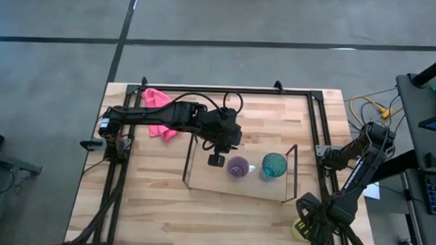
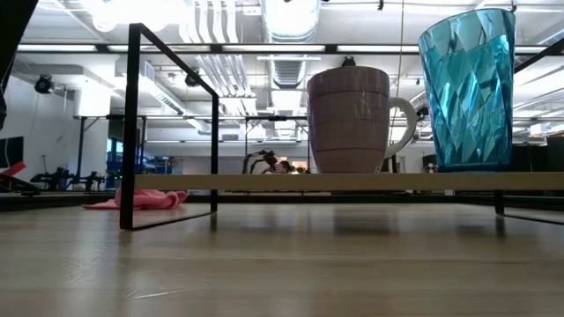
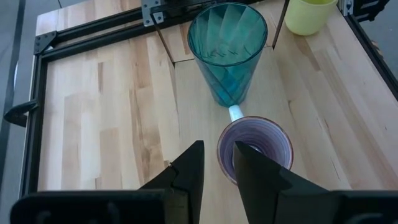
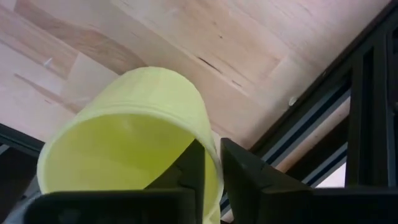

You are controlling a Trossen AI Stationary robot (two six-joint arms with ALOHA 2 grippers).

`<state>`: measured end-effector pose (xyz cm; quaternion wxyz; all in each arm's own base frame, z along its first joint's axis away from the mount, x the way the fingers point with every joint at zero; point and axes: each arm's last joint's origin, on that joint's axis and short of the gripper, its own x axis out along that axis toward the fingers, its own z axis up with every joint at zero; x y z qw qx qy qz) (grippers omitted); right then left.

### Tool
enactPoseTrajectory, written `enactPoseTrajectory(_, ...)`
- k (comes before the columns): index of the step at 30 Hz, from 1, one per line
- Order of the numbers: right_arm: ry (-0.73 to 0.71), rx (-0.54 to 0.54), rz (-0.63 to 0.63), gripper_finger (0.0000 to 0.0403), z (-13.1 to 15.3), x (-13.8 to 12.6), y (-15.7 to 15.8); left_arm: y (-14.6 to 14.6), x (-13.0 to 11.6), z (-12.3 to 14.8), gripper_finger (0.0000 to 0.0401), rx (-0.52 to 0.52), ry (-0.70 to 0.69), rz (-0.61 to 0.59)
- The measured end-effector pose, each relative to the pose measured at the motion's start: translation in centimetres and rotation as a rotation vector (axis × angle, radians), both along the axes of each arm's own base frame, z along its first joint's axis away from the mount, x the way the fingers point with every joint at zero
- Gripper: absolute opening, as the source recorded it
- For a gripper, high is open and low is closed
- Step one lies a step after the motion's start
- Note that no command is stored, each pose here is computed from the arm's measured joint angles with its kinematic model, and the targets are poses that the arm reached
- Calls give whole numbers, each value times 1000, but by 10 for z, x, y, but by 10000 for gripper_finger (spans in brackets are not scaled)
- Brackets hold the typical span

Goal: Stack small to large cups/mugs on shelf
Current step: Put yellow mug on the shelf

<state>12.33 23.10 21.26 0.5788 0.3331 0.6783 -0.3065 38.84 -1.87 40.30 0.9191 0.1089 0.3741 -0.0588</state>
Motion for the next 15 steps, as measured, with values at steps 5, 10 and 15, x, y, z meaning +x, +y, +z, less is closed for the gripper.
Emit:
enactPoseTrajectory(5, -6, 9, 0, 12, 2, 1, 1, 0, 0, 0, 73, 0, 0, 0)
enactPoseTrajectory(10, -24, 42, -4, 10, 13, 4, 5, 0, 0, 0, 73, 0, 0, 0)
enactPoseTrajectory(15, -70, 111, -5, 10, 34, 14, 8, 0, -3, 3, 73, 1, 3, 0)
